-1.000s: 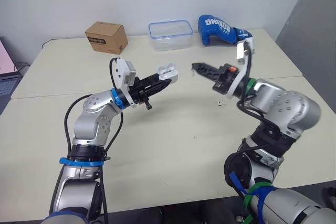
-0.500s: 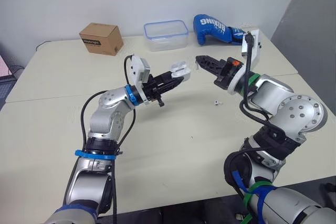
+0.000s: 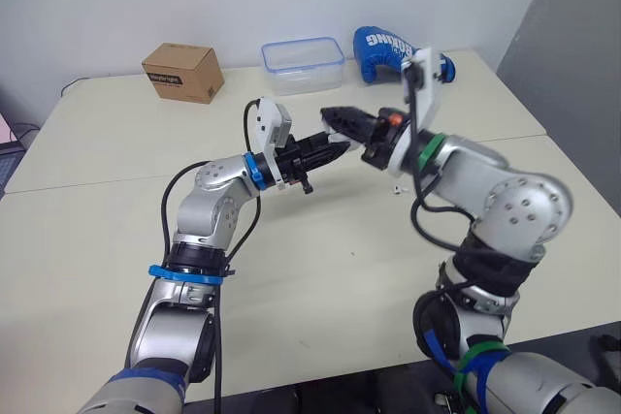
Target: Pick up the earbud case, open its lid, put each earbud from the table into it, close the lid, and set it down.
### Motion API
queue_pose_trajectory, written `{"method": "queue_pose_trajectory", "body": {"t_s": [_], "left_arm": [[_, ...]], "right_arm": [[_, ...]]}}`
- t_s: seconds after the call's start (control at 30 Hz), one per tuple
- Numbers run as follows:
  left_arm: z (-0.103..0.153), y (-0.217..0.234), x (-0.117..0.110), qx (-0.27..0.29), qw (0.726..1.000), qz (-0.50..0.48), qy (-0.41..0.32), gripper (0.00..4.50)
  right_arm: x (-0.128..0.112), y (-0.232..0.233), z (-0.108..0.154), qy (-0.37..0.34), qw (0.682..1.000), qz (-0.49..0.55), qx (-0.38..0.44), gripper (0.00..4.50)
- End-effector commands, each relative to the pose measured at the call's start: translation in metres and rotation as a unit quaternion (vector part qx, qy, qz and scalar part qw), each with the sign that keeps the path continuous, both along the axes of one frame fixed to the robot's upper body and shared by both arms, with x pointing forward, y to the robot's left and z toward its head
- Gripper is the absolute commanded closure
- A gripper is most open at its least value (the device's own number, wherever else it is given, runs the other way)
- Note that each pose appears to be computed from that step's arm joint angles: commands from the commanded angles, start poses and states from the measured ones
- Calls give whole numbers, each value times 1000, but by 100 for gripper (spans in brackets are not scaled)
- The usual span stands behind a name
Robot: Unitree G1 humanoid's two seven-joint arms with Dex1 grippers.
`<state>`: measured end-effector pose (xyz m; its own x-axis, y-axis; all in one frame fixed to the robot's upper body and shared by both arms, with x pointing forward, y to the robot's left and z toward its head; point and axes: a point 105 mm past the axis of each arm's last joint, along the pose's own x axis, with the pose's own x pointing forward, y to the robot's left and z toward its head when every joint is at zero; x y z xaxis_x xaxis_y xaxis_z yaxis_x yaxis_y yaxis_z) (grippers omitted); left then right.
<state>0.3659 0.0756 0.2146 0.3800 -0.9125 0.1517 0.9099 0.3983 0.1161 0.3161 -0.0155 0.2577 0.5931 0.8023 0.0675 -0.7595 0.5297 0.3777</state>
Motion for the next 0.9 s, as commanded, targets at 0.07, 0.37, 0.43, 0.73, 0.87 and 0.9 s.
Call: {"method": "queue_pose_trajectory", "body": {"t_s": [0.07,0.37,0.43,0.73,0.87,0.9], "left_arm": [[23,4,-9,-10,999,-14,-34,374],[20,11,-16,-2,999,-14,-31,374],[19,13,-16,-2,999,-13,-32,374],[25,22,-13,-4,999,2,-37,374],[26,21,-14,-6,999,1,-37,374],[25,21,-14,-6,999,0,-36,374]], "right_arm": [[-7,14,9,-45,998,22,25,407],[-1,10,17,-85,995,1,43,407],[0,8,19,-88,995,-2,47,407],[4,3,8,-100,995,-16,12,407],[6,4,3,-101,995,-21,4,407],[6,3,3,-102,995,-22,5,407]]}}
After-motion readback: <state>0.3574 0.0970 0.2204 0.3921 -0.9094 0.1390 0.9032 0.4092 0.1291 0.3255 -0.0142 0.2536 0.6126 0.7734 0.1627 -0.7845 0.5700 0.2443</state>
